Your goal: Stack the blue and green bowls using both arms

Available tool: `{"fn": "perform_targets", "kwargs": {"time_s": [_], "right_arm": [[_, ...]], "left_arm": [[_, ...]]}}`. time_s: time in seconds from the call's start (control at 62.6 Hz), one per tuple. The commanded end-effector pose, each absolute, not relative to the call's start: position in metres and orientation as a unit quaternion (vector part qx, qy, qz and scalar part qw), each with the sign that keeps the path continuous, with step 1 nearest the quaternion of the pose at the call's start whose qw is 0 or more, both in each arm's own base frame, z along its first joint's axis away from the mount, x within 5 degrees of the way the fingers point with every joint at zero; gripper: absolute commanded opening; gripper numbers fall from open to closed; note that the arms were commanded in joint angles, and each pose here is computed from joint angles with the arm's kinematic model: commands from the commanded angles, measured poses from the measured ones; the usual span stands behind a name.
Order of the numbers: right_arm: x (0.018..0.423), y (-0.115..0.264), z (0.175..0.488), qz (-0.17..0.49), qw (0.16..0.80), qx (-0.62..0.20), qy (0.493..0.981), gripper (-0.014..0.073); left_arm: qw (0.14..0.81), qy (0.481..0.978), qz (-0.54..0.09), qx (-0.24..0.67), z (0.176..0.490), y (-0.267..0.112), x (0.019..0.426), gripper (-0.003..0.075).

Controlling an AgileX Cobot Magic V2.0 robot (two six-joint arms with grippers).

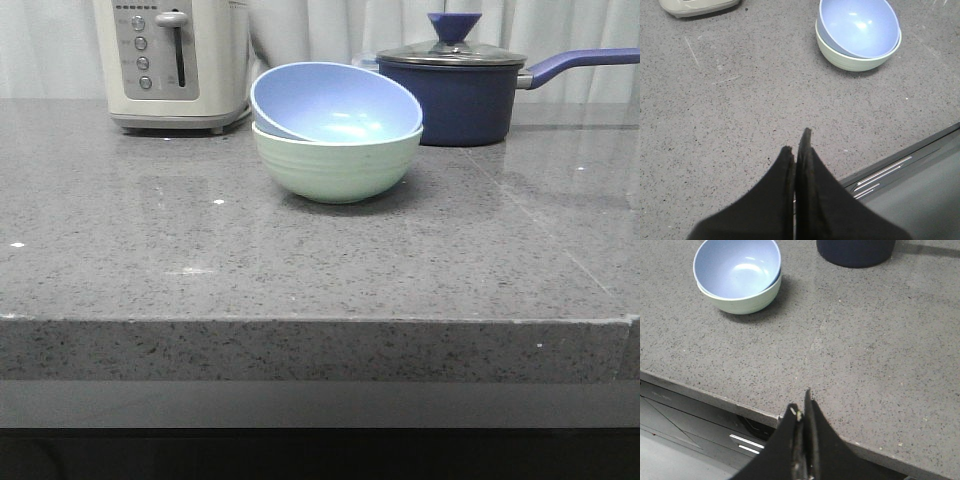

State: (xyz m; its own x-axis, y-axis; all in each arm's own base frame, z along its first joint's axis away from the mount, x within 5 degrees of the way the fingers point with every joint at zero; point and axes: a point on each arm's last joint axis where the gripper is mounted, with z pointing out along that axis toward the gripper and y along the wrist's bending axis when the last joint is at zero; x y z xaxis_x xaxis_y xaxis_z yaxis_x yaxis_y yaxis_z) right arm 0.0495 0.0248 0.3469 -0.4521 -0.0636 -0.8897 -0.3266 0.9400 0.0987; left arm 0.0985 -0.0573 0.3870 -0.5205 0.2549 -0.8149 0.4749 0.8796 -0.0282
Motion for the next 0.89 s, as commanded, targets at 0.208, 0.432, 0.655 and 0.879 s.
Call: {"fn": "perform_targets", "kwargs": {"time_s": [0.208, 0.432, 0.655, 0.879], "right_arm": [[0.052, 0.024, 0.359, 0.129, 0.55, -0.105, 0.818, -0.0054], [0.052, 0.024, 0.359, 0.13, 0.55, -0.106, 0.819, -0.0054], [0.052, 0.024, 0.359, 0.13, 0.55, -0.106, 0.819, -0.0054], [0.052, 0.024, 0.359, 0.13, 0.55, -0.106, 0.819, -0.0054]], "left_arm": [[0.482, 0.839, -0.145, 0.205, 0.397, -0.059, 0.099, -0.002], [0.559, 0.807, -0.114, 0.153, 0.368, -0.037, 0.09, -0.002], [0.685, 0.723, -0.067, 0.056, 0.317, -0.012, 0.07, -0.002], [0.75, 0.66, -0.036, 0.001, 0.252, -0.003, 0.055, -0.002]]}}
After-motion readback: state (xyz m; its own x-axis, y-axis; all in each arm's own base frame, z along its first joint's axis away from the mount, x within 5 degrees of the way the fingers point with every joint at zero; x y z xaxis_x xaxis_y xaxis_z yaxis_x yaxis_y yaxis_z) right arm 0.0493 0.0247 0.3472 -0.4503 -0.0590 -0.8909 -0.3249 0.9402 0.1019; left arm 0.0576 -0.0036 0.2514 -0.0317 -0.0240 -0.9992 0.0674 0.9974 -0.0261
